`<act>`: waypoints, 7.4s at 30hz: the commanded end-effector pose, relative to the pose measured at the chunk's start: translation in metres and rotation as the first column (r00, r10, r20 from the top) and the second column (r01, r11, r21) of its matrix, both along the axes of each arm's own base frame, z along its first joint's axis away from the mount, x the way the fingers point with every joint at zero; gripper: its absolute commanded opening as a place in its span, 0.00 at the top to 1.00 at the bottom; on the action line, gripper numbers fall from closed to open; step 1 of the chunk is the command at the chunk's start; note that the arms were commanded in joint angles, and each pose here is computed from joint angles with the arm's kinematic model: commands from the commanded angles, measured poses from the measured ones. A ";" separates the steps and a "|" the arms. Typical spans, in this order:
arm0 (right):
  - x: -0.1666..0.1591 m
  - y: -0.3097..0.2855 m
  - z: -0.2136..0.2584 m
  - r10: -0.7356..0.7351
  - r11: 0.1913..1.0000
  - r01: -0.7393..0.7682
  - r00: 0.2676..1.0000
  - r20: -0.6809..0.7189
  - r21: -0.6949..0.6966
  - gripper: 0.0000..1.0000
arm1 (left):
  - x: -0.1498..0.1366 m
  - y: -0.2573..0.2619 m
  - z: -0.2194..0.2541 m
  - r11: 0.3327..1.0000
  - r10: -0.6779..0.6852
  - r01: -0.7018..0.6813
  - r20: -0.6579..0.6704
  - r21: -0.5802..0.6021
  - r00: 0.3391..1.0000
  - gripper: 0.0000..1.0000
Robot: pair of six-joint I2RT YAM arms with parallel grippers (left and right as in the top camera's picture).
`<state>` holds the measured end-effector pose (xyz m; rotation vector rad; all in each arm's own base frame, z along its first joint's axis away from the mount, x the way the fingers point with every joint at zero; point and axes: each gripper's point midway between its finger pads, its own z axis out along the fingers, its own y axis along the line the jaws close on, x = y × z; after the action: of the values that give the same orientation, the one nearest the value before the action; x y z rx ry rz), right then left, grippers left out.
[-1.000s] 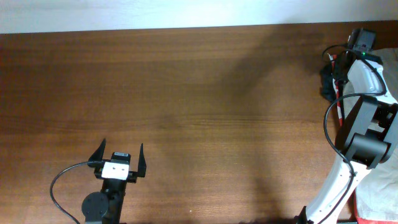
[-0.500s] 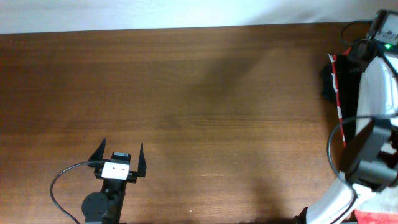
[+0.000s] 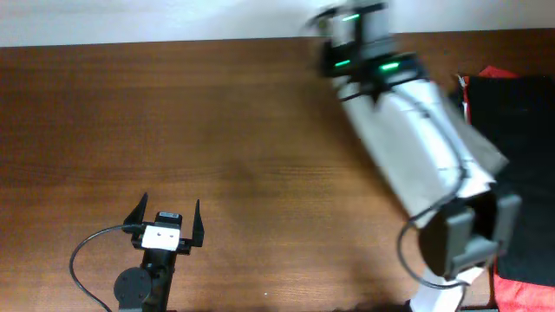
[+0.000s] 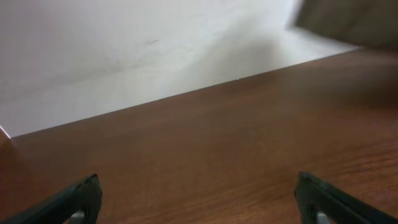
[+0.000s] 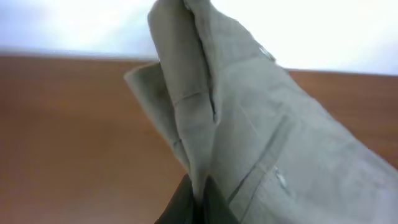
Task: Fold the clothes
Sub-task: 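Drag the khaki pants left and lay them flat mid-table, release, then move the left gripper to the left leg end of the pants, then grasp the left pant edge and fold it rightward over the pants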
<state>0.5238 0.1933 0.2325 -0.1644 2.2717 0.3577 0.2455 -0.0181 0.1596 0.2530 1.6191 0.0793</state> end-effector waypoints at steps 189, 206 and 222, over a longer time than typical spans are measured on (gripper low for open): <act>-0.107 -0.233 -0.064 -0.512 0.852 0.475 0.665 -0.544 -0.221 0.01 | 0.174 0.072 0.049 0.858 0.193 -0.509 -0.960 0.064 0.203 0.99; -0.107 -0.233 -0.064 -0.512 0.852 0.475 0.665 -0.544 -0.221 0.01 | 0.158 -0.113 0.078 0.985 0.015 -0.168 -0.941 -0.045 0.338 0.99; -0.107 -0.233 -0.064 -0.512 0.852 0.475 0.665 -0.544 -0.221 0.01 | 0.153 -0.230 0.003 0.995 -0.084 0.063 -0.968 -0.071 0.238 0.99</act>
<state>0.4175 -0.0385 0.1709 0.6346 2.8040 0.0473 0.3987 -0.2248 0.1764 0.3681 2.9038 -0.1809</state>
